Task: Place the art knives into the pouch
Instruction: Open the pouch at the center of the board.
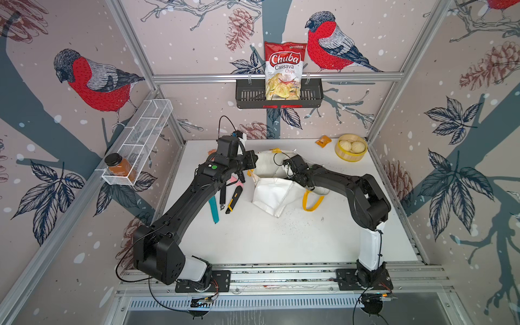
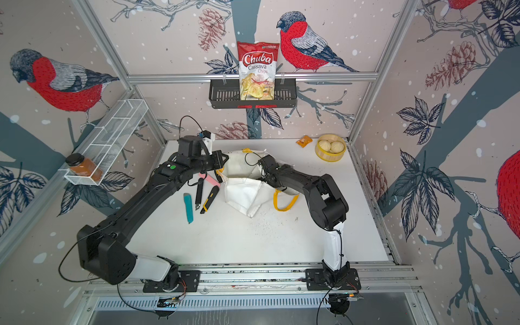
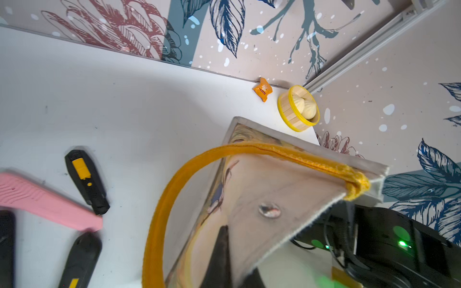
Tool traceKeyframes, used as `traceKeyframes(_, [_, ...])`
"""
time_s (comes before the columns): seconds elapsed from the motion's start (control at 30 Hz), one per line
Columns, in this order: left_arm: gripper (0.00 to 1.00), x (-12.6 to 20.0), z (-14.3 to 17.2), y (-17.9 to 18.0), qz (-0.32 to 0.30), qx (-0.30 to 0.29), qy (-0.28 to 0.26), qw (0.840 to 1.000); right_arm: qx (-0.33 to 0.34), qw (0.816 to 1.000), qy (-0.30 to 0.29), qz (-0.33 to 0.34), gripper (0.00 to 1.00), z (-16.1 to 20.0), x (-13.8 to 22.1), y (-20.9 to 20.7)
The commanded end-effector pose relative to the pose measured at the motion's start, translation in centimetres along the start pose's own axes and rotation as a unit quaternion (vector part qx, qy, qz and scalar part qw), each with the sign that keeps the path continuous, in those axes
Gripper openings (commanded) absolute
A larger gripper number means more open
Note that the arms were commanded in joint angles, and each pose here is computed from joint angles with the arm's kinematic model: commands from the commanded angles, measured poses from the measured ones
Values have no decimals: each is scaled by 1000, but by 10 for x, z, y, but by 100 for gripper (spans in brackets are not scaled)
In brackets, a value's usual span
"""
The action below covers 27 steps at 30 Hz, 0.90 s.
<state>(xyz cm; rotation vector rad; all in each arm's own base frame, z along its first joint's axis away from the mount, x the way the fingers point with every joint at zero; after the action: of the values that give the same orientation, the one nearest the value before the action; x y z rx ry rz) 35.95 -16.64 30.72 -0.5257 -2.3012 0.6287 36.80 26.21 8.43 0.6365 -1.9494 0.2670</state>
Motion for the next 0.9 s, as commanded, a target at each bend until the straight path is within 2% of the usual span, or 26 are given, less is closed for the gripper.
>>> traceKeyframes(0.0, [0,7,-42,1,-1,-22,-74,997,-17,994,77,82,76,39,7,-29])
traceKeyframes(0.2, [0,-16,-69,9,-16,-33,-71,997,-14,986,117,118,77,69,9,-39])
traceKeyframes(0.33, [0,-26,-94,22,-36,-33,-75,996,-12,987,120,108,77,69,7,-36])
traceKeyframes(0.5, [0,-17,-126,51,-83,-28,-95,992,-4,985,130,109,77,75,5,-37])
traceKeyframes(0.63, [0,-2,-139,77,-102,-12,-113,988,0,985,135,107,77,79,4,-36])
traceKeyframes(0.73, [0,-11,-131,71,-75,-13,-92,993,-1,986,134,101,77,77,3,-35])
traceKeyframes(0.87, [0,-44,-81,38,-40,-36,-22,998,-1,989,122,87,77,69,7,-30])
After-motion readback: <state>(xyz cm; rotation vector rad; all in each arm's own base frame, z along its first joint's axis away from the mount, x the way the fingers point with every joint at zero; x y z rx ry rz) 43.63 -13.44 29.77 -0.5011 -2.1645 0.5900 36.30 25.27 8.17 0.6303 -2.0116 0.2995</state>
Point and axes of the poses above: each gripper's point midway between its finger pads, its own x axis back along the fingers, its own y axis along the line the jaws close on, z = x × y, the point moved 5 cm from there along x, back along the fingers, and after that the axes turned 4 degrees about x, right-handed, at the moved point
